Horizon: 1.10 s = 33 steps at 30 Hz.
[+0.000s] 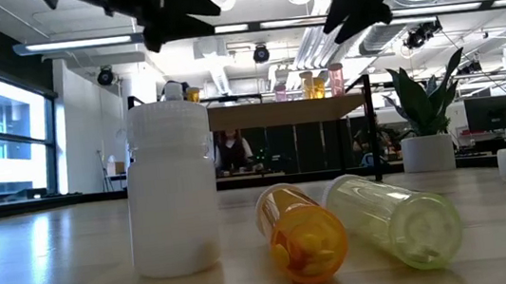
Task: Pick and place medicine bottles onto shelf by color
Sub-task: Put the small white pill bottle on the shelf
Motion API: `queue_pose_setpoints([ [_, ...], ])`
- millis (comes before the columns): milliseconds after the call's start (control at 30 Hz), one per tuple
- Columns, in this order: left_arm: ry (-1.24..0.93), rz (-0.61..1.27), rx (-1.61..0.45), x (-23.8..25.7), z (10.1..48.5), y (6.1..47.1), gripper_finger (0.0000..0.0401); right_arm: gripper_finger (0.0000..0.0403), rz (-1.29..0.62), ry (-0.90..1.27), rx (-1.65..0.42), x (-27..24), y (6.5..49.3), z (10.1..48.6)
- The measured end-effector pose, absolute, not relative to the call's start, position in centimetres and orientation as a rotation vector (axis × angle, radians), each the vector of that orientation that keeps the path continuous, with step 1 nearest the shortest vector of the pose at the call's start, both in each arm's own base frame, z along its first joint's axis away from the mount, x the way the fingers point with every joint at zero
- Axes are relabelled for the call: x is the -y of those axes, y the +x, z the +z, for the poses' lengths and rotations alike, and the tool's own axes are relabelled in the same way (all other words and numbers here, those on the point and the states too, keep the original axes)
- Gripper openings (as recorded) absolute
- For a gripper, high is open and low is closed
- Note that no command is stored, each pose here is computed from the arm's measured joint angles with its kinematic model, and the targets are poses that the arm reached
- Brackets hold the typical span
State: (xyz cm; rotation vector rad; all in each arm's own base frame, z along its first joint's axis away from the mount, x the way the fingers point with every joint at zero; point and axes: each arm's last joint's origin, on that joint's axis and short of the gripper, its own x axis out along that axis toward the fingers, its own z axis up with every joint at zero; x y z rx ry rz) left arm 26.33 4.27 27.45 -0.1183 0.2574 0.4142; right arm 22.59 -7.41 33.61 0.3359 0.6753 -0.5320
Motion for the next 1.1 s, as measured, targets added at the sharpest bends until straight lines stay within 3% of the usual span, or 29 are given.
queue_pose_setpoints([
  [567, -0.116, 0.297, -0.379, -0.8, 27.9, 24.1, 0.0223, 0.0204, -0.457, 0.653, -0.889, -1.4, 21.9, 32.3],
  [1100, -0.111, 0.199, -0.415, 1.8, 27.6, 23.9, 0.0223, 0.0204, -0.419, 0.773, -1.067, -9.0, 18.9, 31.5],
])
